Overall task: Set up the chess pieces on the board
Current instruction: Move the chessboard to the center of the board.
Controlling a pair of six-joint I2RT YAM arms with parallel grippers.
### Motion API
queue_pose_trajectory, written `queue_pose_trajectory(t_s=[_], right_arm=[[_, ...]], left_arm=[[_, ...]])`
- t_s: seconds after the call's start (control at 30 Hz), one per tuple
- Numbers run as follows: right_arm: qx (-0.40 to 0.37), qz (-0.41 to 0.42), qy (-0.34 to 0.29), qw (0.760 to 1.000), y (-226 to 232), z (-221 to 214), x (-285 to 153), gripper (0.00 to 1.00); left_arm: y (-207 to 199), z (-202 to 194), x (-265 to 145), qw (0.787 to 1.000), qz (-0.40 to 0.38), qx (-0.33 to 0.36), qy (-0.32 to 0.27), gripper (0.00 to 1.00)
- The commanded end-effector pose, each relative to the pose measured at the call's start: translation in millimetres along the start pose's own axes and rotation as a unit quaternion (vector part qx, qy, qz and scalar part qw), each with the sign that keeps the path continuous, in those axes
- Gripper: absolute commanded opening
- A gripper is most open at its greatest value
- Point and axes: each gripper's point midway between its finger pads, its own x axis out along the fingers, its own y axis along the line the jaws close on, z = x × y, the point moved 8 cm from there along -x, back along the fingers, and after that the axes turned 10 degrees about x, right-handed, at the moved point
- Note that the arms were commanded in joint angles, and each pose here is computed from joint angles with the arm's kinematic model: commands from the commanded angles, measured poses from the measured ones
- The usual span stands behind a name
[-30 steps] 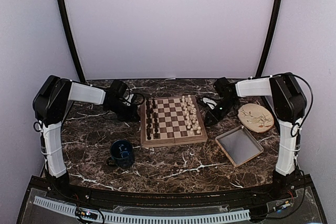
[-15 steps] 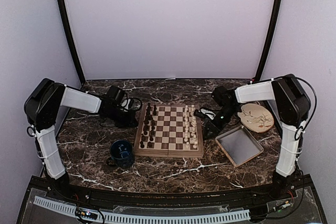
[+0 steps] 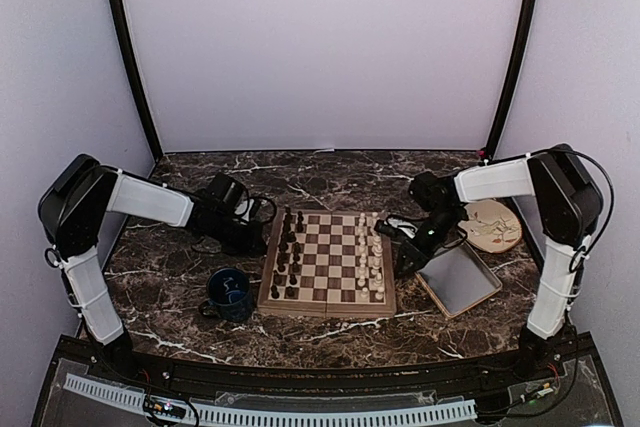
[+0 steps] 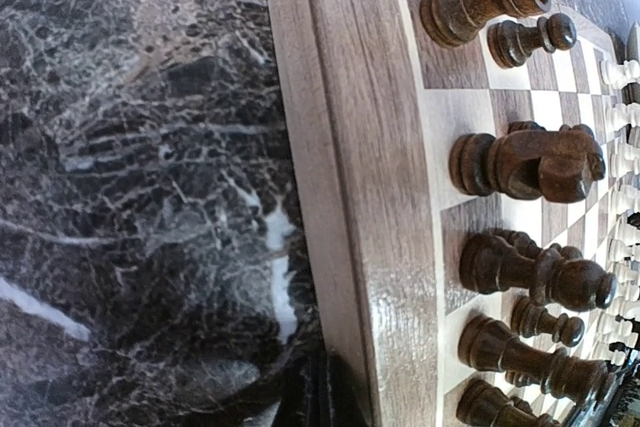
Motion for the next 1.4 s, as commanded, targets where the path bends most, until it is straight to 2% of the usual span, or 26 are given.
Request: queue_pose_trajectory(t_s=[0.0,0.23,0.37,0.5,0.67,0.83,1.0,1.37], right_arm=[[-0.049,0.001,-0.066,0.997,16.6,17.2,-25.3,0.21],[-0.040,-0.102,-0.116,0.987,2.6,32.0,-81.2,0.26],[-0.077,-0.135,-0.167,0.974,15.2,57.6,-116.2,0.31],[-0.139,-0.127,-0.187,0.964,38.1,90.9,-126.7,0.33],[-0.234,-0.131,-0.175,0.947,80.9,130.9,-100.4,0.33],[-0.288,-0.129,-0.153,0.937,107.4,162.5,-59.0,0.31],[-0.312,-0.128,-0.131,0.932,120.0,179.5,-19.5,0.31],[-0.322,-0.096,-0.108,0.936,130.4,191.7,23.8,0.31]], left_arm=[[-24.4,-11.4,-11.1,0.999,-0.034,0.017,0.018,0.00],[-20.1,30.8,-41.3,0.998,0.022,0.052,-0.027,0.05],[-14.4,63.5,-62.9,0.995,0.031,0.075,-0.053,0.13],[-11.2,100.2,-89.3,0.990,0.042,0.103,-0.085,0.24],[-1.9,126.5,-110.8,0.984,0.018,0.132,-0.121,0.27],[34.7,119.3,-112.8,0.987,-0.046,0.070,-0.140,0.28],[43.5,121.2,-130.5,0.984,-0.055,0.054,-0.158,0.30],[38.5,122.2,-148.5,0.980,-0.076,0.051,-0.179,0.30]])
